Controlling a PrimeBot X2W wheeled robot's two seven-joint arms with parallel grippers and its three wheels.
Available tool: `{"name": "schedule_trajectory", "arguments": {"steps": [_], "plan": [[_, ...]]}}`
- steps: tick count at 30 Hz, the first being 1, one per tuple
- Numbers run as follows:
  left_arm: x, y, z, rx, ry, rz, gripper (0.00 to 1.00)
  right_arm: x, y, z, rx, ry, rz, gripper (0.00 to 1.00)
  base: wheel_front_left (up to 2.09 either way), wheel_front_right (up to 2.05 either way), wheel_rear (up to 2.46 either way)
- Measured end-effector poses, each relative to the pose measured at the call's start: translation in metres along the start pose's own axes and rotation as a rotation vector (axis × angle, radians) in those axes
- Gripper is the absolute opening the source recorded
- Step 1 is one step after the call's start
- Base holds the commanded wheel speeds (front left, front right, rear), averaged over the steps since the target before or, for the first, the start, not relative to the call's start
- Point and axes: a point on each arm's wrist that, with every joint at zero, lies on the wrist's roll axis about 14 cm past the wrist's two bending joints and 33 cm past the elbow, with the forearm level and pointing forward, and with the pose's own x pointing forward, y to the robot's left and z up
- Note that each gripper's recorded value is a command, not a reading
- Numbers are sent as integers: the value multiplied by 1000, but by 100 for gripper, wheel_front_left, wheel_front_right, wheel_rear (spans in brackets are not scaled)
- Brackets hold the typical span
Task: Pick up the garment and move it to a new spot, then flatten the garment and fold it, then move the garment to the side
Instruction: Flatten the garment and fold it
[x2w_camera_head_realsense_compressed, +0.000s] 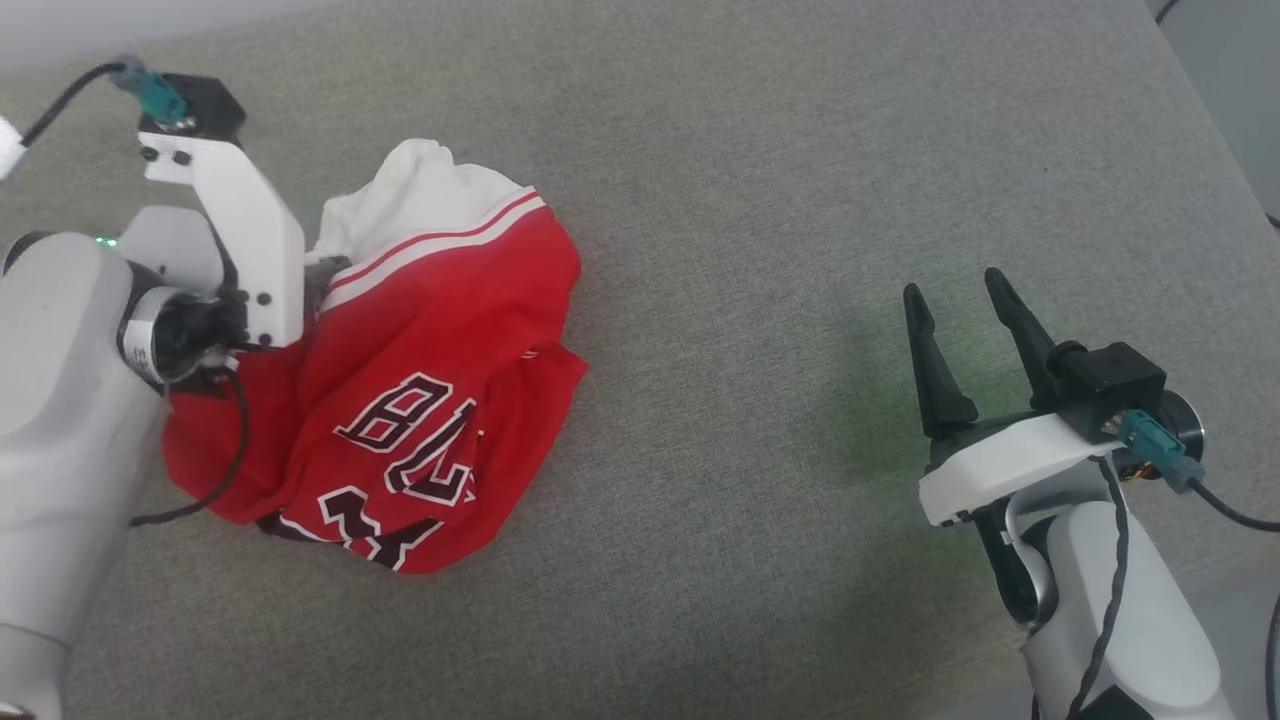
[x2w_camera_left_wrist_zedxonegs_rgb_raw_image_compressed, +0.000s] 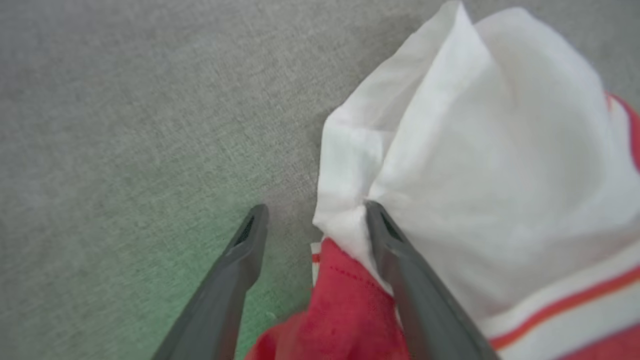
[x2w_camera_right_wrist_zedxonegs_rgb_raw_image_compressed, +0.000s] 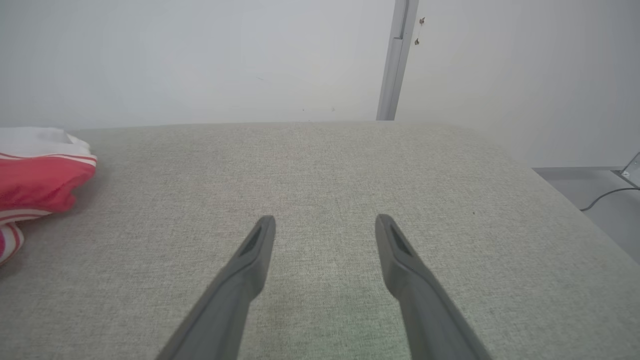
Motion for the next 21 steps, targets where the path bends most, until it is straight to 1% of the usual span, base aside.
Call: {"name": "schedule_trajectory", "arguments": {"steps": [1, 2, 4, 7, 12, 16, 21], "plan": [[1, 0, -1, -6, 11, 3, 79, 0, -1, -1, 0, 2, -2, 100, 0, 0, 0], [1, -1, -3, -13, 27, 0, 44, 1, 0, -1, 0, 3, -2, 100, 0, 0, 0], [2, -5, -6, -23, 51, -13, 0, 3, 0, -1, 1, 2, -1, 100, 0, 0, 0], [3, -10, -12, -38, 80, -36, 0, 5, 1, -2, 2, 4, 3, 100, 0, 0, 0], [-1, -9, -7, -41, 49, -42, 0, 7, 4, -3, 6, 4, 10, 100, 0, 0, 0], [-14, -1, 8, -59, -31, -24, 0, 9, 5, 1, 8, -7, 12, 100, 0, 0, 0], [-46, 14, 32, -92, -173, 3, 0, 7, 8, 3, 8, -17, 17, 100, 0, 0, 0]]}}
